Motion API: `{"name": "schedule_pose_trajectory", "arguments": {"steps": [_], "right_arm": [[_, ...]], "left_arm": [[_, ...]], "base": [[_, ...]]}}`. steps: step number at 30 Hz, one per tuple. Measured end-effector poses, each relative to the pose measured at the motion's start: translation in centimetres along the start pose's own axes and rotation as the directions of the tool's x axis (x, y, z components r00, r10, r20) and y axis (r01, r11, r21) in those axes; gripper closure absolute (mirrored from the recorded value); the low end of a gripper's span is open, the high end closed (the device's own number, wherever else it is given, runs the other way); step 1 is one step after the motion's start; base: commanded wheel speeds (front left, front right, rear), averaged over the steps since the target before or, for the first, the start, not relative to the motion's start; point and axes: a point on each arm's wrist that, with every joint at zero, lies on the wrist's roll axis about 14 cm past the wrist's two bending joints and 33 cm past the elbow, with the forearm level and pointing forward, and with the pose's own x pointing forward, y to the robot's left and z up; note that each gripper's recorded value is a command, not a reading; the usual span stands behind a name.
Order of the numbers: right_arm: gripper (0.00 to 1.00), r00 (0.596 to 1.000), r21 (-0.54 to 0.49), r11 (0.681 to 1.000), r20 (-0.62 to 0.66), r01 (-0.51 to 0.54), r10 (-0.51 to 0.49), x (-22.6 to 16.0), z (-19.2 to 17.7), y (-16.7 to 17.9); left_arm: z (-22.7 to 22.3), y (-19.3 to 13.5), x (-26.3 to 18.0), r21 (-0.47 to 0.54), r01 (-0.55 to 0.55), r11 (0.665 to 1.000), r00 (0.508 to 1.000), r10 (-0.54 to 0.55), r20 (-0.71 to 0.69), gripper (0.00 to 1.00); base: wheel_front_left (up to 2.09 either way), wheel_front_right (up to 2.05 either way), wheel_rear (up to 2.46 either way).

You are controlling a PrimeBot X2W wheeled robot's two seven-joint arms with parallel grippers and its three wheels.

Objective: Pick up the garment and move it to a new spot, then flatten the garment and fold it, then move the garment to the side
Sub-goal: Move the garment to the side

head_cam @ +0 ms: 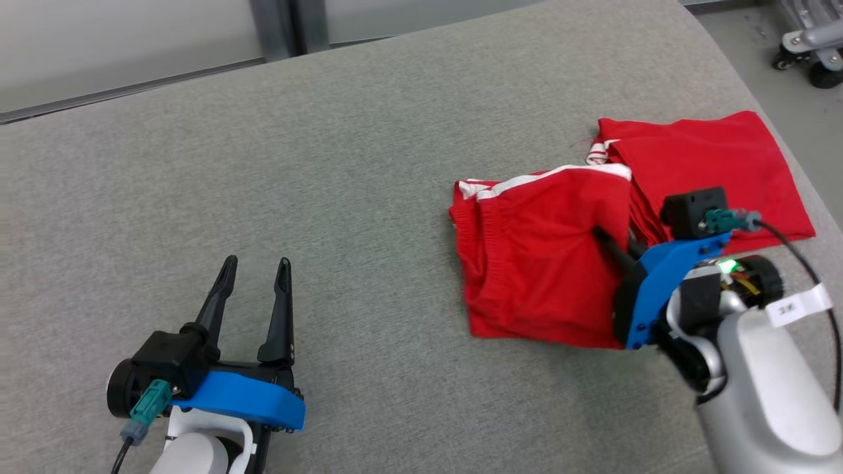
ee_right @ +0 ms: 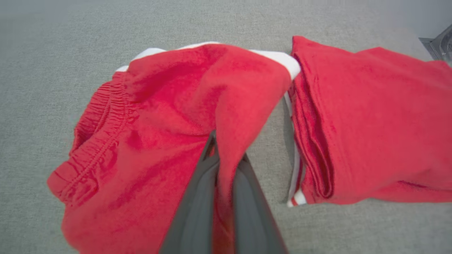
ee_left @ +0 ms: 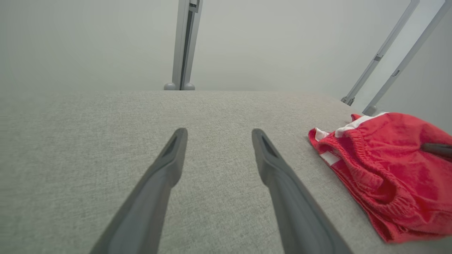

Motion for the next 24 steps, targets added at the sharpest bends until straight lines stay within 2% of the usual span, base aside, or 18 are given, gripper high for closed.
{"name": "schedule_pose_trajectory", "arguments": {"steps": [5, 9, 14, 24], "right_arm": [[1.00, 0.996, -0.124, 0.989, -0.023, 0.079, -0.082, 0.0, 1.9, -3.8], [1.00, 0.985, -0.181, 0.971, -0.051, 0.155, -0.167, -0.2, 3.0, -7.2], [1.00, 0.966, -0.185, 0.956, -0.078, 0.229, -0.246, 0.1, 3.8, -10.4], [1.00, 0.935, -0.194, 0.923, -0.067, 0.331, -0.349, 0.4, 6.4, -13.9]], "left_arm": [[0.5, 1.2, -0.9, 0.003, -0.044, 0.999, 0.999, 0.044, 0.017, 0.00], [0.6, 2.0, -1.5, -0.004, -0.073, 0.997, 0.997, 0.073, 0.021, 0.00], [0.4, 2.9, -2.0, -0.008, -0.102, 0.995, 0.995, 0.102, 0.021, 0.00], [-0.2, 4.3, -2.2, -0.001, -0.129, 0.992, 0.992, 0.129, 0.003, 0.00]], "base": [[0.00, 0.00, 0.00], [0.00, 0.00, 0.00], [0.00, 0.00, 0.00], [0.00, 0.00, 0.00]]}}
